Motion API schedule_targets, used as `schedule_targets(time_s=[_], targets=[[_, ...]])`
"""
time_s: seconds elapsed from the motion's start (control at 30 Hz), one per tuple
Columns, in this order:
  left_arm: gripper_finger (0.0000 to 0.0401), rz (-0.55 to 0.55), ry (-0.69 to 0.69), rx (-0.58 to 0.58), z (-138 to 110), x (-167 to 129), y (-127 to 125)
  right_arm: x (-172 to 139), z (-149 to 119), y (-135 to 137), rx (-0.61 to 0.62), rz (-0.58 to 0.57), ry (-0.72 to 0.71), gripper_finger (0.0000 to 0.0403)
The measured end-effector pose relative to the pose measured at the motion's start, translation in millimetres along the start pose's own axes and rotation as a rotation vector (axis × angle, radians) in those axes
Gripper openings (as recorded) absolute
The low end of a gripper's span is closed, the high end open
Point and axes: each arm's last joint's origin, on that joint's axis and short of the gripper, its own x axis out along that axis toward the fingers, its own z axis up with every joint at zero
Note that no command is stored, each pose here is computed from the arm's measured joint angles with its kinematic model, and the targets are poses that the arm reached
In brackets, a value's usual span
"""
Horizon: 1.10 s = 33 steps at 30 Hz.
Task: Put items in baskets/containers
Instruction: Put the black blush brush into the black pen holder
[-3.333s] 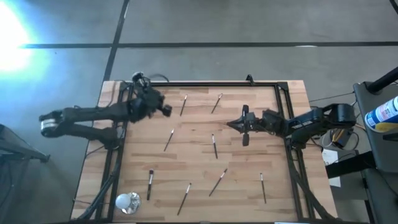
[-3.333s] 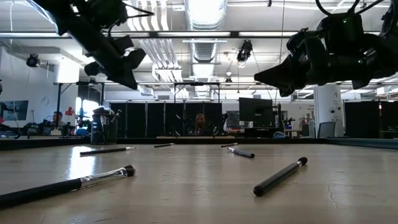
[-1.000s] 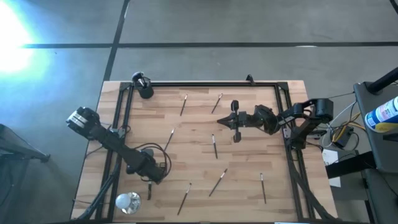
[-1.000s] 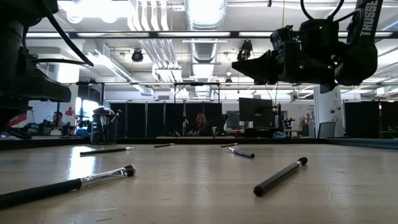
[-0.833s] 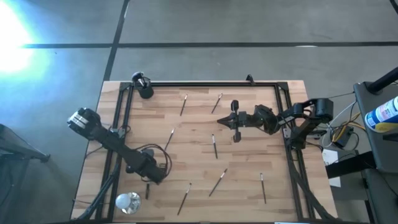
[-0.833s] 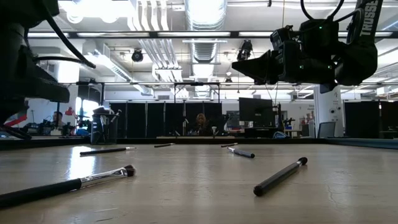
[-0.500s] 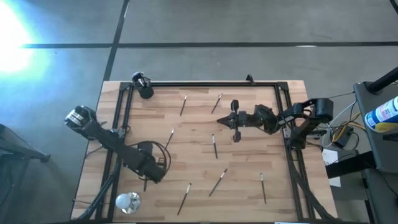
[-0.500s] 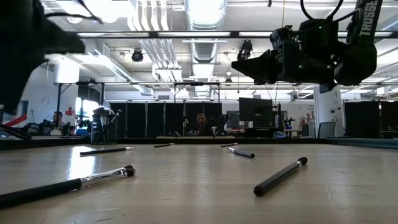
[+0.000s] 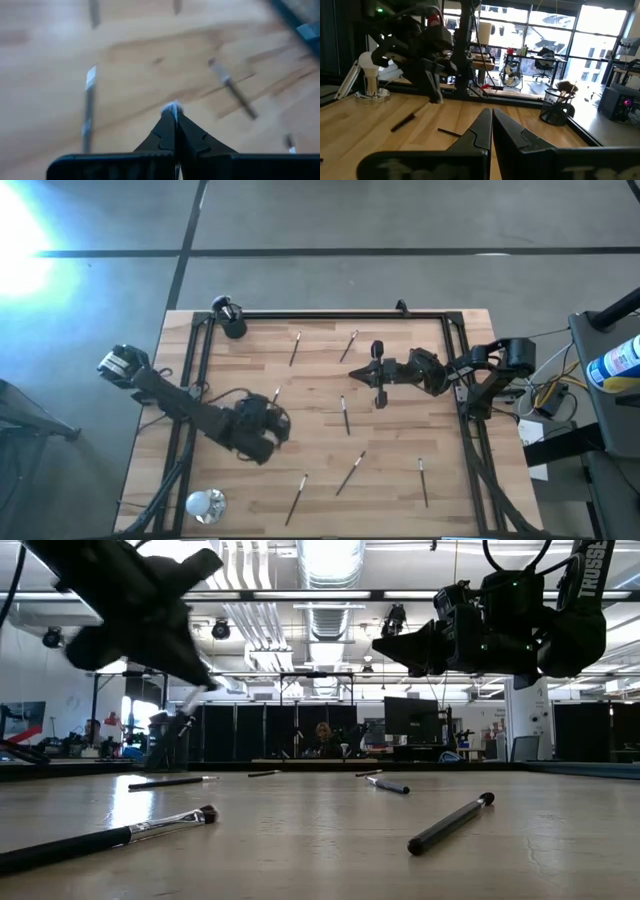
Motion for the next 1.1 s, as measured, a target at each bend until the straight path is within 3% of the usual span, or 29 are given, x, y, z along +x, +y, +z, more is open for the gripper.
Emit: schedule_targets(time_s=[0.17,0.3,0.43,0.7,0.87,1.1], targets=[[0.0000,-0.086,-0.222,0.122,19.5,28.7,9.4,-0.1,-0.1,0.0,0.001,0.000,0.001,0.0008],[0.0000,-0.056,-0.418,0.226,53.4,48.3,24.8,-0.2,-0.2,0.1,0.003,0.000,0.001,0.0008],[0.0000,0.073,-0.599,0.289,98.2,59.4,50.5,-0.1,-0.2,0.1,0.020,0.000,0.001,0.0008],[0.0000,0.480,-0.795,0.373,176.6,58.2,106.5,-0.4,-1.4,0.6,0.050,0.000,0.012,0.0008],[0.0000,0.598,-0.847,0.414,197.7,58.9,127.9,-0.4,-2.6,1.1,0.054,0.003,0.024,0.0008],[0.0000,0.705,-0.825,0.405,203.3,64.5,153.3,-0.5,-2.7,1.1,0.054,0.003,0.024,0.0008]])
